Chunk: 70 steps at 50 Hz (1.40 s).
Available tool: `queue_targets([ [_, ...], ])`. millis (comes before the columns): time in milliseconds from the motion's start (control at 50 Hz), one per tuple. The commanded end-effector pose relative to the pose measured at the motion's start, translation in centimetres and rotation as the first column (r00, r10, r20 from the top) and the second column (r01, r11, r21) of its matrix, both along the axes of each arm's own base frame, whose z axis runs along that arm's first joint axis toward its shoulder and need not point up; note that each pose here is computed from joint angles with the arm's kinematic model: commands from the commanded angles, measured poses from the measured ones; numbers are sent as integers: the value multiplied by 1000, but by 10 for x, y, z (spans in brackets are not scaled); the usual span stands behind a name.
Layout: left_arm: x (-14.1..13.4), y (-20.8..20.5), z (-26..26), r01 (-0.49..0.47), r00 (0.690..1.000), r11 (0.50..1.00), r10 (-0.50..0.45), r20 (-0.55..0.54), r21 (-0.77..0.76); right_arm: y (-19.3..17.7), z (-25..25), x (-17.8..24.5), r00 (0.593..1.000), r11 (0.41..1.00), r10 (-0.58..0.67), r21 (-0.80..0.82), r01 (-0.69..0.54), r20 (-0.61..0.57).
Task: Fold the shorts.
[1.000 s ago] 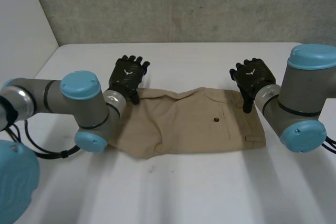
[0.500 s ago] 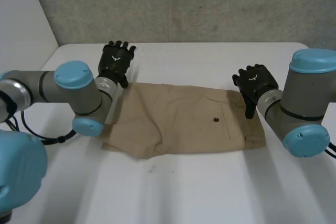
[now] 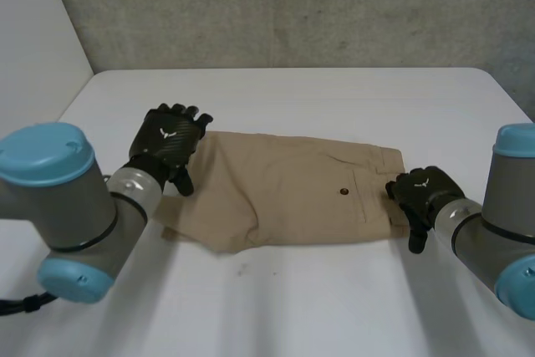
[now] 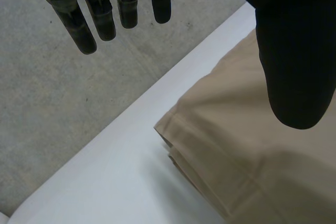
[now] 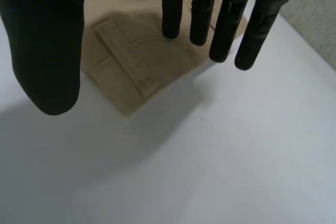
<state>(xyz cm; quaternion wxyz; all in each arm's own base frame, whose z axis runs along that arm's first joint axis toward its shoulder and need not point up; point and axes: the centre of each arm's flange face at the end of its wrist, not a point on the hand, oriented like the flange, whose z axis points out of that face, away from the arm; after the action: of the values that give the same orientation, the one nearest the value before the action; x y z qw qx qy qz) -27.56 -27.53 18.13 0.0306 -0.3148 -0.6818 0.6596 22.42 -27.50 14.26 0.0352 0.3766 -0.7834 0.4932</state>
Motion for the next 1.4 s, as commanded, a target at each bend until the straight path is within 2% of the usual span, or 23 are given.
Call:
queue_targets([
  [20,9,20,0,-2,1000,999,3,-17,35,-5,-6,-2,995,1000,-5,-16,7,103],
  [280,14,27,-5,-8,1000,998,9,-12,62,-22,-14,-3,991,997,0,-72,10,131],
  [500,16,32,5,-10,1000,999,12,-28,46,-41,-6,-36,987,989,-103,-94,115,126],
  [660,25,43,21,-22,999,999,23,-36,44,-58,34,-82,979,962,-196,-181,202,52],
  [720,27,47,24,-23,999,999,25,-38,41,-63,45,-85,981,954,-194,-229,195,27],
  [760,28,49,25,-23,999,999,25,-40,44,-65,51,-81,983,949,-182,-261,176,2],
  [840,29,52,27,-24,998,999,27,-62,49,-54,79,-27,1000,933,-16,-359,15,1],
  [940,30,57,29,-25,995,998,31,-96,65,-30,98,27,987,892,161,-429,-142,9],
  [1020,32,60,33,-27,993,997,35,-114,70,10,95,81,925,833,380,-439,-337,10],
  [1040,32,61,34,-28,993,997,36,-115,70,32,87,105,871,791,490,-426,-438,14],
  [1060,33,62,34,-29,993,997,37,-114,73,42,83,114,842,768,539,-419,-483,18],
  [1080,33,62,34,-29,993,997,37,-114,73,42,83,114,842,768,540,-419,-484,18],
  [1100,34,62,34,-29,993,997,37,-114,73,52,77,121,814,750,580,-404,-524,23],
  [1120,34,63,35,-29,993,997,37,-115,72,77,62,137,734,696,678,-357,-623,41],
  [1140,35,64,35,-31,993,997,39,-113,76,77,62,138,733,695,679,-356,-624,42],
  [1160,35,64,35,-31,993,997,39,-113,76,84,55,141,708,679,704,-338,-652,49],
  [1180,35,65,34,-31,993,996,40,-111,79,97,41,146,664,648,745,-300,-701,58],
  [1220,35,65,34,-31,993,996,40,-111,80,109,24,150,626,620,777,-255,-742,70],
  [1260,35,65,34,-31,993,996,40,-113,79,111,22,151,617,613,783,-250,-749,71],
  [1300,35,63,36,-31,992,997,39,-117,71,106,29,151,636,624,769,-277,-730,57],
  [1320,34,63,37,-31,992,997,39,-118,68,101,42,151,660,642,749,-309,-702,57],
  [1380,33,60,41,-29,991,998,36,-129,53,99,50,151,675,653,736,-326,-683,61],
  [1400,33,60,41,-29,991,998,36,-129,53,97,67,148,701,679,707,-360,-640,88],
])
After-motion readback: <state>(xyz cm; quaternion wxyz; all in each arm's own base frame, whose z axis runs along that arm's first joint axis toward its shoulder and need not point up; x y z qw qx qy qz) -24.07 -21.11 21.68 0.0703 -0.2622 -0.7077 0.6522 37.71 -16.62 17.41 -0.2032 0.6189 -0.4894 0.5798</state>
